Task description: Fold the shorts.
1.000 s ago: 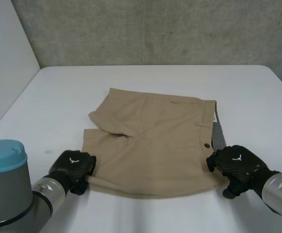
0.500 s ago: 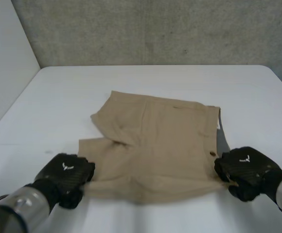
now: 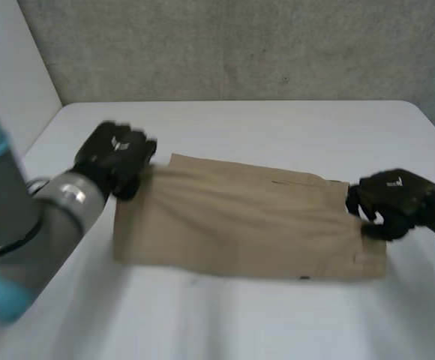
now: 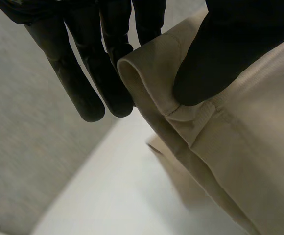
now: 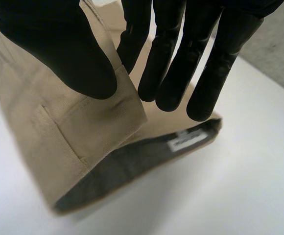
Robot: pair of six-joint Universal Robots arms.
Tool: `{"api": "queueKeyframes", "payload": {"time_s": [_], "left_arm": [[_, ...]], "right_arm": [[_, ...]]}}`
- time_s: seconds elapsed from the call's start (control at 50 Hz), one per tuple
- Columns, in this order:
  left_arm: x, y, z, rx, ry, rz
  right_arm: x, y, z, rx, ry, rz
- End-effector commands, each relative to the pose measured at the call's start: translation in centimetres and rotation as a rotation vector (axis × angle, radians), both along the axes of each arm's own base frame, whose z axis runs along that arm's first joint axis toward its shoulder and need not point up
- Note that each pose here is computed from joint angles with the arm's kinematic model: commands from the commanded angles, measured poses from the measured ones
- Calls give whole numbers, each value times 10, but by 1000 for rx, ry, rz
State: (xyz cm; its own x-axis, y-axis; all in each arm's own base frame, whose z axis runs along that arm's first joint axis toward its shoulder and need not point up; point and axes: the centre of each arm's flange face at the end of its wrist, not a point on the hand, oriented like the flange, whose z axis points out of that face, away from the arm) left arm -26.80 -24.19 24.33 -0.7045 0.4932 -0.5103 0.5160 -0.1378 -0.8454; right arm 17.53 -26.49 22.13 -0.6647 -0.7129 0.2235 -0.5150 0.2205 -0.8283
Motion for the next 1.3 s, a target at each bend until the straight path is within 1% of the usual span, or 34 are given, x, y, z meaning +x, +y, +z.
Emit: {"api": "queueKeyframes", "payload": {"time_s": [0.02,0.04,0.06,0.08,0.12,0.14,0.16,0.2,0.22,0.3,0.38,0.48,0.6,0.66,0.76,0.82,0.86,0.88,0.9,0.98,1.0,1.04,1.1,1.14,1.16,1.2,1.24,1.3], "left_arm": [[-39,-71,-27,-72,35,-12],[-39,-71,-27,-72,36,-12],[-52,-96,-43,-95,29,-20],[-52,-96,-43,-95,29,-20],[-56,-102,-47,-108,26,-27],[-70,-121,-61,-172,15,-79],[-74,-126,-65,-190,14,-94],[-76,-131,-69,-202,15,-104],[-84,-140,-80,-239,20,-134],[-92,-156,-94,-278,36,-149],[-95,-166,-108,-293,42,-162],[-98,-173,-116,-332,56,-168],[-100,-169,-124,-408,89,-190],[-99,-169,-118,-445,103,-185],[-97,-164,-102,-482,117,-182],[-93,-156,-80,-492,123,-170],[-90,-151,-71,-497,127,-167],[-90,-147,-67,-496,127,-169],[-86,-141,-57,-493,131,-168],[-72,-122,-37,-446,171,-145],[-65,-114,-29,-415,205,-128],[-57,-106,-21,-381,246,-107],[-47,-94,-13,-324,313,-79],[-35,-83,-10,-248,370,-45],[-28,-77,-11,-190,398,-25],[-26,-74,-13,-154,408,-17],[-14,-63,-22,-20,425,22],[-6,-55,-29,76,422,56]], "right_arm": [[21,-42,-18,-9,-57,-27],[27,-50,-23,-19,-55,-37],[35,-58,-28,-37,-50,-47],[40,-68,-32,-68,-47,-68],[42,-73,-34,-84,-47,-79],[46,-88,-40,-137,-42,-116],[47,-92,-42,-154,-40,-128],[48,-101,-45,-191,-41,-154],[50,-109,-48,-224,-46,-178],[59,-120,-52,-304,-62,-217],[69,-128,-57,-390,-70,-240],[70,-140,-61,-485,-81,-293],[80,-141,-73,-494,-42,-278],[81,-140,-73,-491,-38,-279],[78,-140,-62,-503,-53,-288],[73,-132,-12,-578,-106,-302],[72,-129,-5,-589,-115,-306],[68,-118,14,-600,-142,-307],[67,-114,20,-601,-154,-306],[62,-90,38,-555,-186,-304],[60,-80,38,-507,-189,-296],[57,-71,34,-449,-186,-287],[52,-64,28,-390,-181,-286],[36,-55,13,-260,-177,-318],[33,-53,8,-227,-180,-328],[24,-47,-5,-137,-193,-354],[20,-44,-14,-94,-203,-362],[16,-36,-30,-25,-215,-357]]}}
